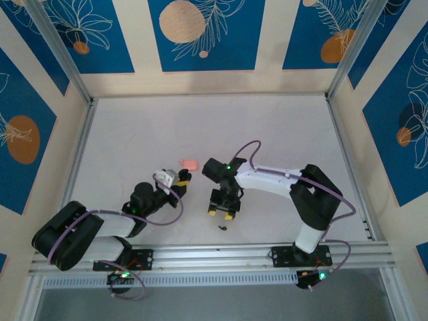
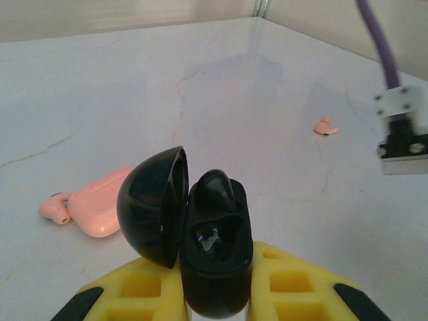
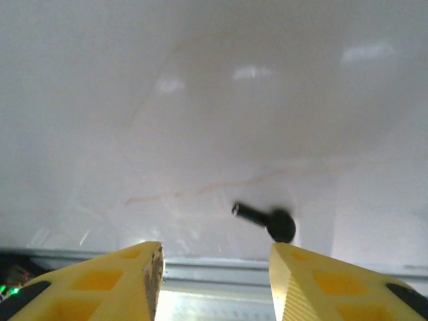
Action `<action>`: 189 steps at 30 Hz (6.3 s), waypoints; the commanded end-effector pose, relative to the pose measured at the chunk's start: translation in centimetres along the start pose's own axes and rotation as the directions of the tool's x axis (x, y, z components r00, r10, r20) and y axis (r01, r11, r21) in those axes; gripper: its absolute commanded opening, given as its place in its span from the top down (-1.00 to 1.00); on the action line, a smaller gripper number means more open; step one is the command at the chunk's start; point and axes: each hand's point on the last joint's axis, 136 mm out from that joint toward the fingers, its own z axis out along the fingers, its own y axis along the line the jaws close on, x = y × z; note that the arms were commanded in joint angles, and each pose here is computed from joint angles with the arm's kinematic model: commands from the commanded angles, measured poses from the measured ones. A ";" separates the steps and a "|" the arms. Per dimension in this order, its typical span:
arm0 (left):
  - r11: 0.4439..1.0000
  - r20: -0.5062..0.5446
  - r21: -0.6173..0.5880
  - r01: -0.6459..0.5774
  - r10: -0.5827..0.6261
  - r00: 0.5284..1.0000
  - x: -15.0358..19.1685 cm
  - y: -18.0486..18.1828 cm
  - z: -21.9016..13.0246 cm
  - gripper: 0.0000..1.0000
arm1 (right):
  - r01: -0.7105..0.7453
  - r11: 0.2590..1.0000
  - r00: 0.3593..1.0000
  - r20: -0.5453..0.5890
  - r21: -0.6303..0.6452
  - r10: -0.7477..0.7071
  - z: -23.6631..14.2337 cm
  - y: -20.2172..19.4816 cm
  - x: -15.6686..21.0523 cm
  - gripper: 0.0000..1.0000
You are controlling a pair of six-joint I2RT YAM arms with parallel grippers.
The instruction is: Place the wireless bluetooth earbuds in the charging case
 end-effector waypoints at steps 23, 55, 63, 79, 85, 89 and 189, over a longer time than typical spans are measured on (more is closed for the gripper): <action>0.999 0.024 0.018 -0.031 0.030 0.999 -1.3 -0.4 0.0 0.61 | -0.085 0.996 0.990 -0.111 0.024 0.087 5.1 -2.4 3.5 0.08; 0.999 -0.001 0.006 -0.048 0.048 0.999 -1.1 -0.2 -0.1 0.60 | -0.086 0.996 0.992 0.093 0.033 0.083 1.1 -2.1 0.7 0.09; 0.999 -0.001 0.013 -0.048 0.048 0.999 -1.1 -0.3 -0.1 0.61 | -0.106 0.994 0.992 0.069 0.028 0.104 2.9 -2.2 0.8 0.19; 0.999 -0.006 0.013 -0.048 0.048 0.999 -1.1 -0.3 -0.2 0.60 | -0.086 0.996 0.995 0.047 0.030 0.084 4.8 -1.6 0.5 0.36; 0.999 -0.010 0.016 -0.048 0.048 0.999 -1.0 -0.4 -0.1 0.60 | -0.080 0.996 0.995 0.068 0.039 0.078 5.0 -1.6 0.1 0.46; 0.999 -0.013 0.017 -0.047 0.047 0.999 -0.9 -0.4 -0.1 0.61 | -0.081 0.995 0.995 0.067 0.050 0.078 5.1 -1.9 0.0 0.47; 0.860 0.120 0.505 -0.081 0.023 0.992 -3.0 -9.6 1.7 0.59 | 0.855 0.338 0.024 0.621 0.393 -0.783 -8.6 7.6 -2.9 0.59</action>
